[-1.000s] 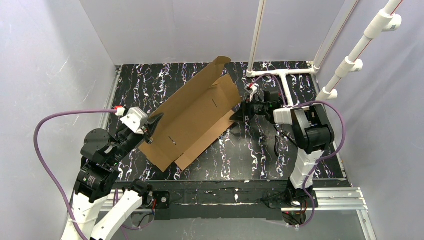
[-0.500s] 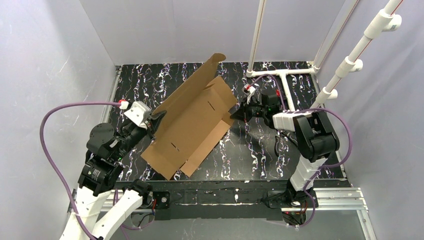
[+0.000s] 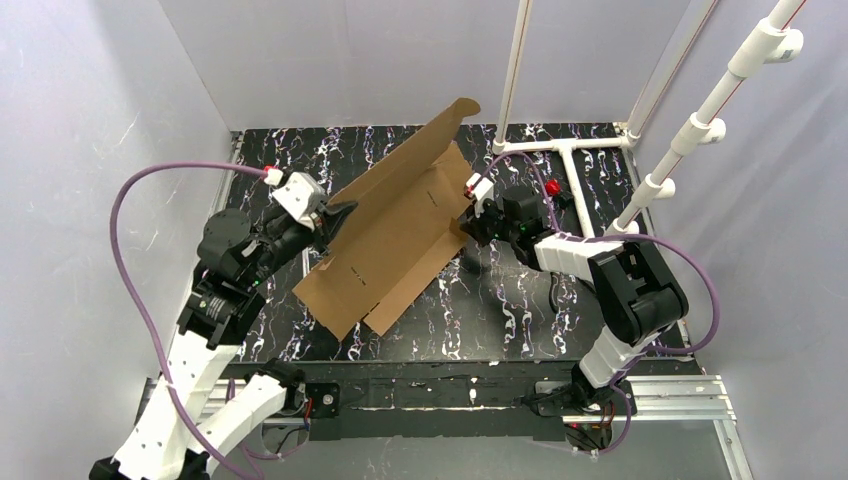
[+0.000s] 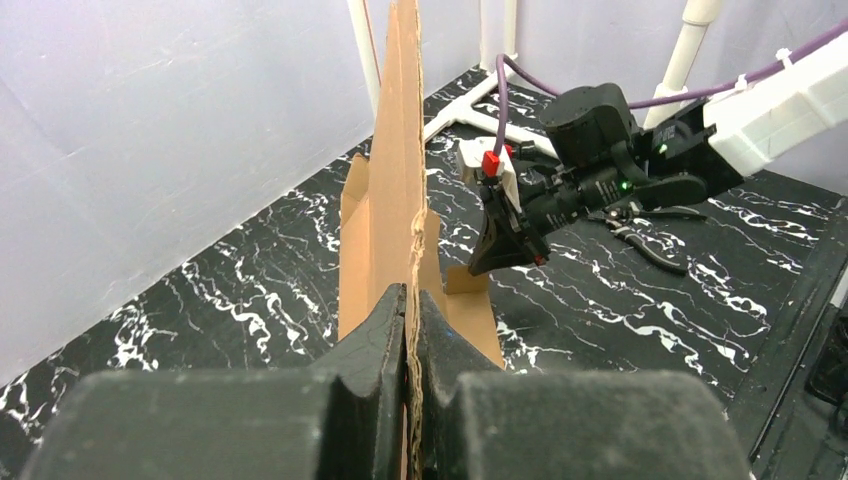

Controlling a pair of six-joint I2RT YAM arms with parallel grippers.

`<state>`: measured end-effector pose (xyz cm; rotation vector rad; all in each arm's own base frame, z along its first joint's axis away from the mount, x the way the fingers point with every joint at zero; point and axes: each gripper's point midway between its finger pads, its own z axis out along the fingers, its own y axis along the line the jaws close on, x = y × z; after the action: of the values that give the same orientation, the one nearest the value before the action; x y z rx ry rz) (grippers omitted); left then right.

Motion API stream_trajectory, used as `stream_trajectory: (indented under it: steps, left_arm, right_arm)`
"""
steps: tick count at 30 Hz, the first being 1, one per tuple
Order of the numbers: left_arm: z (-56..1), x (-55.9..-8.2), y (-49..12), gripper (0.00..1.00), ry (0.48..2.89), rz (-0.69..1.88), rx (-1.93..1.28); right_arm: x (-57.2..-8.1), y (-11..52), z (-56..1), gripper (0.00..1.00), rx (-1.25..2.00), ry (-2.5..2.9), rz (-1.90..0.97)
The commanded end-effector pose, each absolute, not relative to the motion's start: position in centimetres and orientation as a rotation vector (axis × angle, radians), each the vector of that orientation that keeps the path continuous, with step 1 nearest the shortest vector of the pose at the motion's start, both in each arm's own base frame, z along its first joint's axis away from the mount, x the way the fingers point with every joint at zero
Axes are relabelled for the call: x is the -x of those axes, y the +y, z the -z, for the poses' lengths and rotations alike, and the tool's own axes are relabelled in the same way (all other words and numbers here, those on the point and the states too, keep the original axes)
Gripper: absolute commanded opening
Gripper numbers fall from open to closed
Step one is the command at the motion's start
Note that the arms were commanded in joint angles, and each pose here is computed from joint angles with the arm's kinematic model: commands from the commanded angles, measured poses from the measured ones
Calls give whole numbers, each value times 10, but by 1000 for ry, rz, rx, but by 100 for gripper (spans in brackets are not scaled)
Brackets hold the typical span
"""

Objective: Fold the paper box
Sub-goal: Fold the paper box at the center of the board.

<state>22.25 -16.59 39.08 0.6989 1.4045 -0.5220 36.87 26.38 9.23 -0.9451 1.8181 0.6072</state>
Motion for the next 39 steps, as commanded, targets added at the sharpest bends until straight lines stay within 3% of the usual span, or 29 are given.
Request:
stream_trajectory:
  steps: [1,10,25,31,39]
  left_arm:
    - [-423,-218,-181,0,1299,599,-730]
    - [-395,-199,-182,0,1354,671,-761]
    - [-377,-185,-177,0,1353,668,-783]
    - [-372,-186,-175,0,1347,630,-805]
    - [-372,-185,-170,0,1339,589,-820]
  right_arm:
    - [-388,252,-110,1,891,1689,-464]
    - [-341,262,-80,3,1017,1687,-670]
    - [-313,248,-105,41,1037,1757,-898]
    - [-308,229,-139,63,1168,1687,-927]
    - [-354,197,-181,91,1151,1743,-749]
